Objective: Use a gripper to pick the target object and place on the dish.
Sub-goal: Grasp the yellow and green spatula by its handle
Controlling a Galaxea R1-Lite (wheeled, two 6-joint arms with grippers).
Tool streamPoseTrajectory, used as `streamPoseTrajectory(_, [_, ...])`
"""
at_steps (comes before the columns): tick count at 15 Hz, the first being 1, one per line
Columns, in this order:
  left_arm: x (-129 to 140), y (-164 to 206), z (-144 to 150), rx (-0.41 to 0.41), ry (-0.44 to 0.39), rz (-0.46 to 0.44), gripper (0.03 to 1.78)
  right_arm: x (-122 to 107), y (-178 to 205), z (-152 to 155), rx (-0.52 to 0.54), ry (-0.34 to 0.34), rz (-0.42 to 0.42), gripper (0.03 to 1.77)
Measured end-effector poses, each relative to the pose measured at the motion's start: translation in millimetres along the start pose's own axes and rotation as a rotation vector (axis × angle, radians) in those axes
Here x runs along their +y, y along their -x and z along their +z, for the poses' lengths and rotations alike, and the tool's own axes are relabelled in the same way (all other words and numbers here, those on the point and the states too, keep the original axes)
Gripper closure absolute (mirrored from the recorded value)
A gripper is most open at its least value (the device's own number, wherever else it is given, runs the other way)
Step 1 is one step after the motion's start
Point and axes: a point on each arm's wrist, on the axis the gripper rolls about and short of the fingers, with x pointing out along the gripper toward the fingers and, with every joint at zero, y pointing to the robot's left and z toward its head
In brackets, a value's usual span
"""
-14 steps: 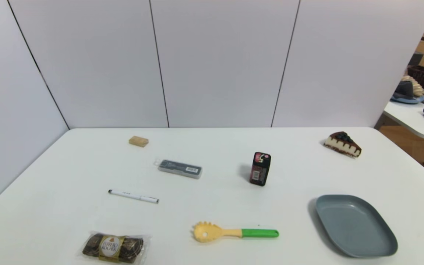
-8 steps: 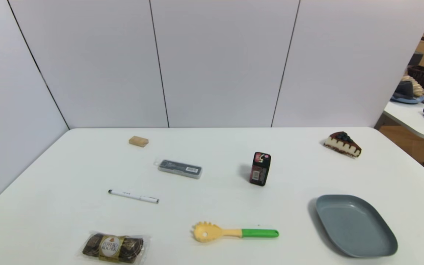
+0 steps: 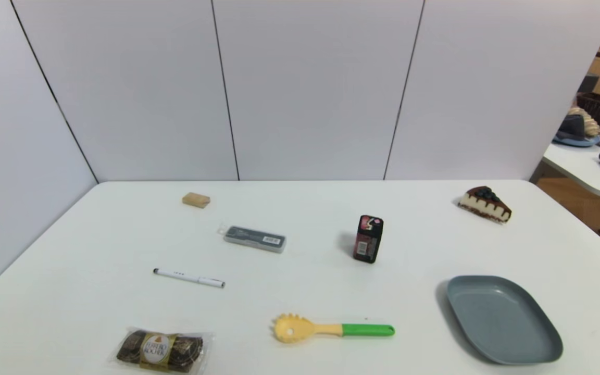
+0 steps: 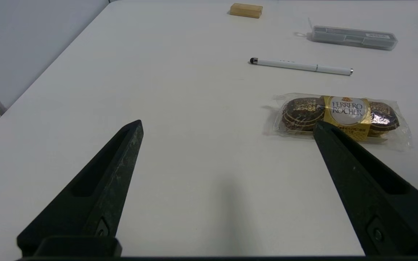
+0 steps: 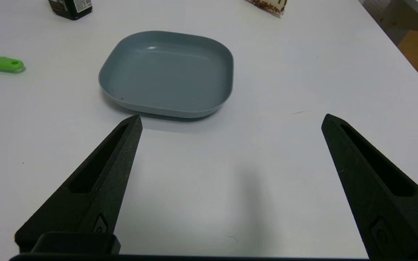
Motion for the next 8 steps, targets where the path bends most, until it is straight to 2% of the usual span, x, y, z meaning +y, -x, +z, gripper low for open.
streamPoseTrajectory(4, [0.0,0.0,0.0,0.000,0.001,0.000,0.12,0.1,0.9,-0.7,-0.015,-0.001,-0.002,0.09])
streamPoseTrajectory(8, [0.0,0.0,0.0,0.000,0.000,0.000,0.12,0.4,5.2,-2.1,-0.073,0.000,-0.008,0.09])
